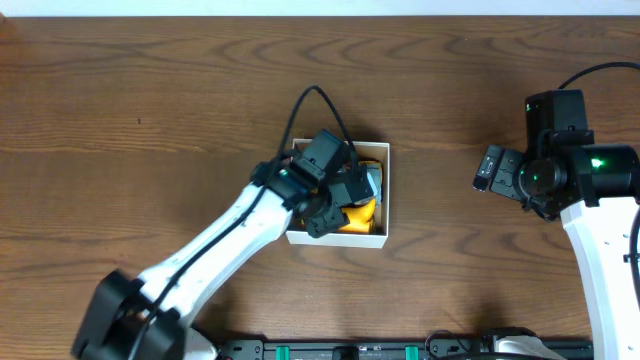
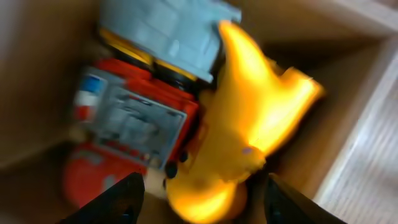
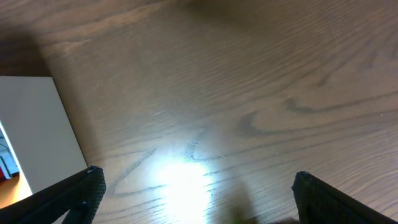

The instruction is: Pack container

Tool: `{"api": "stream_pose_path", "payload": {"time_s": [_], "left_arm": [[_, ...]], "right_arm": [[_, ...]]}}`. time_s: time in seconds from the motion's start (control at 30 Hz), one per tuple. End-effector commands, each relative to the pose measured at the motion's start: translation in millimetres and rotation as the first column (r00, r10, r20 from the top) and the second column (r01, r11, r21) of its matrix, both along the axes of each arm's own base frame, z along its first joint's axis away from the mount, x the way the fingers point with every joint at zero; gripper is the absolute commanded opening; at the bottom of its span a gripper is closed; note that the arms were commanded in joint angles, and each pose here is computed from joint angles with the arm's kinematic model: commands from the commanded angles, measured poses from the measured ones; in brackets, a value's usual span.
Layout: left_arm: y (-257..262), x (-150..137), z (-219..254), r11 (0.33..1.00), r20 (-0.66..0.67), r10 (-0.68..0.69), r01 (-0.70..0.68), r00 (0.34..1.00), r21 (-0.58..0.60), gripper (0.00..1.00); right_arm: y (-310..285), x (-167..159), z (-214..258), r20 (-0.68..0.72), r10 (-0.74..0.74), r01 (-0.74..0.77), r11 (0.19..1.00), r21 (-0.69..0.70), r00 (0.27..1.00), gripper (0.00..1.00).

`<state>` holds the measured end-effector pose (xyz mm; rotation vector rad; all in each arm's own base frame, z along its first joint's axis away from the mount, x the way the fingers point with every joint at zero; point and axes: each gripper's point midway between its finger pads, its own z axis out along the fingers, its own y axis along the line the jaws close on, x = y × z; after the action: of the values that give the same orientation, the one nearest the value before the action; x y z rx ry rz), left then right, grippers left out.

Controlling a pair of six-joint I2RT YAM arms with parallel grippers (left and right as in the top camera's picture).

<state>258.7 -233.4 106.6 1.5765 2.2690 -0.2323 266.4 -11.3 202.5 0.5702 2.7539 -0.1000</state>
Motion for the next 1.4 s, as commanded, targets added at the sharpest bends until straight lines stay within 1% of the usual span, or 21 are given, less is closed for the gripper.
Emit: {"api": "stream_pose_path", "payload": {"time_s": [0.0,0.1,0.17,0.23,0.27,0.3,0.37,0.4,0.43,0.53,0.57,0.63,0.67,0.77,0.87,0.97,1.03,1.1,1.2,1.27,1.37], "left_arm": [[-2,2,40,0.996,0.075,0.036,-0.030,0.997,-0.085,0.64],[1,0,67,0.988,0.126,0.067,-0.049,0.990,-0.143,0.64],[10,3,83,0.979,0.156,0.130,-0.102,0.979,-0.178,0.66],[27,13,94,0.957,0.176,0.246,-0.210,0.953,-0.200,0.72],[38,20,99,0.937,0.182,0.317,-0.278,0.931,-0.210,0.75],[53,28,103,0.906,0.189,0.404,-0.362,0.895,-0.221,0.78],[83,42,110,0.832,0.199,0.547,-0.500,0.814,-0.242,0.80],[100,49,113,0.791,0.201,0.606,-0.557,0.769,-0.254,0.87],[115,55,117,0.748,0.195,0.659,-0.606,0.727,-0.272,0.98],[161,75,126,0.583,0.158,0.809,-0.736,0.566,-0.344,0.98],[177,81,129,0.513,0.140,0.855,-0.774,0.500,-0.371,0.98],[206,90,135,0.381,0.100,0.921,-0.823,0.376,-0.421,0.98],[219,94,137,0.325,0.085,0.943,-0.837,0.322,-0.440,0.98],[245,96,139,0.258,0.084,0.965,-0.854,0.247,-0.451,0.98],[260,97,141,0.223,0.086,0.975,-0.859,0.207,-0.460,0.98],[262,97,144,0.221,0.091,0.975,-0.855,0.202,-0.469,0.98],[261,91,144,0.223,0.089,0.975,-0.859,0.205,-0.460,0.98],[257,81,144,0.236,0.090,0.972,-0.865,0.219,-0.442,0.98],[253,66,151,0.249,0.092,0.968,-0.859,0.232,-0.448,0.98],[249,56,158,0.258,0.096,0.966,-0.848,0.241,-0.464,0.98],[243,37,170,0.271,0.104,0.962,-0.822,0.254,-0.500,0.98]], "right_arm": [[-3,0,-1,-0.005,0.000,0.000,1.000,-0.011,1.000,0.99],[-3,0,-1,-0.005,0.000,0.000,1.000,-0.011,1.000,0.99],[-4,0,-1,-0.005,-0.001,0.001,1.000,-0.015,1.000,0.99],[-4,0,-1,-0.002,-0.001,0.001,1.000,-0.015,1.000,0.99],[-4,1,0,0.000,-0.001,0.001,1.000,-0.014,1.000,0.99],[-4,2,0,0.004,-0.001,0.001,1.000,-0.014,1.000,0.99],[-4,5,1,0.019,0.003,-0.003,1.000,-0.015,1.000,0.99],[-4,8,2,0.030,0.013,-0.013,1.000,-0.017,0.999,0.99],[-3,11,3,0.042,0.026,-0.025,0.999,-0.022,0.999,0.99],[-2,26,9,0.099,0.081,-0.077,0.996,-0.042,0.992,0.99],[-1,33,12,0.125,0.109,-0.103,0.993,-0.051,0.986,0.99],[2,48,20,0.180,0.169,-0.157,0.984,-0.079,0.969,0.99],[4,56,24,0.209,0.206,-0.188,0.977,-0.100,0.956,0.99],[6,77,39,0.302,0.242,-0.209,0.968,-0.137,0.922,0.99],[3,98,59,0.405,0.232,-0.174,0.969,-0.176,0.884,0.99],[8,100,62,0.423,0.247,-0.195,0.967,-0.162,0.872,0.99],[7,97,61,0.413,0.249,-0.198,0.967,-0.163,0.876,0.99],[6,89,60,0.390,0.263,-0.211,0.962,-0.171,0.883,0.99],[5,72,67,0.385,0.268,-0.215,0.961,-0.174,0.883,0.99],[5,59,80,0.418,0.268,-0.210,0.961,-0.180,0.868,0.99],[5,34,101,0.496,0.272,-0.201,0.960,-0.193,0.825,0.99]]}}
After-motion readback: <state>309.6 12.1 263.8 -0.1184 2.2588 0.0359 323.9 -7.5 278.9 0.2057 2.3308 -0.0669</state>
